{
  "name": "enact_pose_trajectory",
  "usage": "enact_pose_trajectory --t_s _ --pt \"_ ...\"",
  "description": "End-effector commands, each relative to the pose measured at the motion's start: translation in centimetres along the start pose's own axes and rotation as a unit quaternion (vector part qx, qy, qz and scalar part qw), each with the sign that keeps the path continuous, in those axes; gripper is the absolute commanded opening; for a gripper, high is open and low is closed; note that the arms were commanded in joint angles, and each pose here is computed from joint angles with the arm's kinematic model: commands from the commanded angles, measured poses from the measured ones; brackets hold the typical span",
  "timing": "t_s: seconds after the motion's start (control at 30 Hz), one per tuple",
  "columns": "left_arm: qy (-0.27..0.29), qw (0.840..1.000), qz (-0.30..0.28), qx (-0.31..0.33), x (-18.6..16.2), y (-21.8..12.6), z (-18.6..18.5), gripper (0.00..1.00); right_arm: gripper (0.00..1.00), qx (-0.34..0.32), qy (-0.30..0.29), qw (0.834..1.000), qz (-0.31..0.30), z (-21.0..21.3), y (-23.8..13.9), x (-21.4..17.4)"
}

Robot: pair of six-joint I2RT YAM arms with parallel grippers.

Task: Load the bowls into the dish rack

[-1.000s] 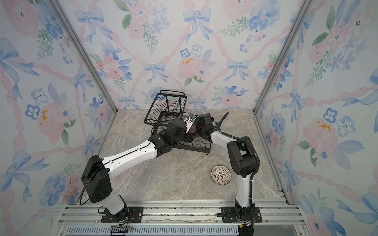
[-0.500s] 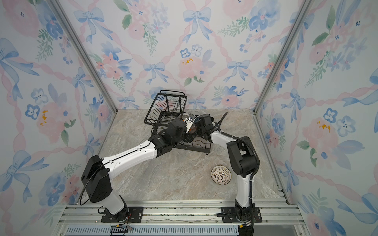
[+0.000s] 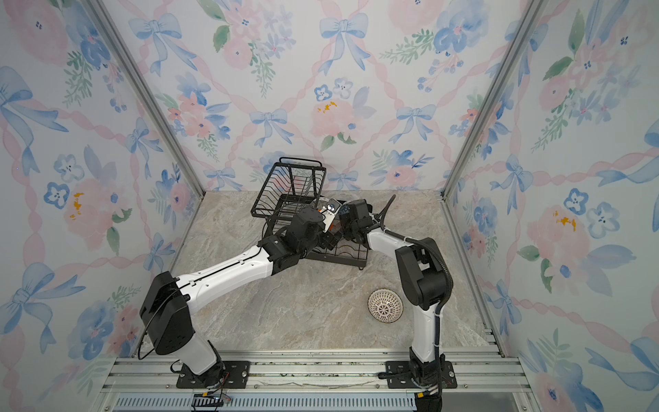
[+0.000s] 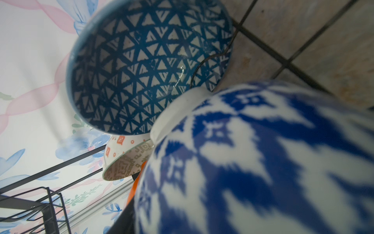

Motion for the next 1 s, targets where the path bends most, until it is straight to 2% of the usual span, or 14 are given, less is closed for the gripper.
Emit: enact_pose_trajectory --t_s 0.0,0.8,0.97 --pt "-0.004 0.998 0.055 0.017 -3.1 0.5 1.2 0.98 0.49 -0.064 -0.003 0.998 -0.007 -3.6 0.5 1.0" --pt "-0.007 0.998 0.054 0.018 -2.8 1.2 1.4 0.98 0.55 -0.030 -0.023 0.999 0.016 -1.6 0.3 1.4" --pt "-0.007 0.998 0.054 0.018 -2.9 1.0 1.5 0.98 0.60 -0.022 -0.036 0.999 0.019 -0.9 0.0 1.3"
Point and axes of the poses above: each gripper's point midway between its finger pads, its own y axis out along the fingers, its own z axis along the line the jaws close on, x = y × z, the point moved 3 cm from there along -y, back along the fingers, and after that the axes turned 13 degrees about y, right-handed, at the moved point
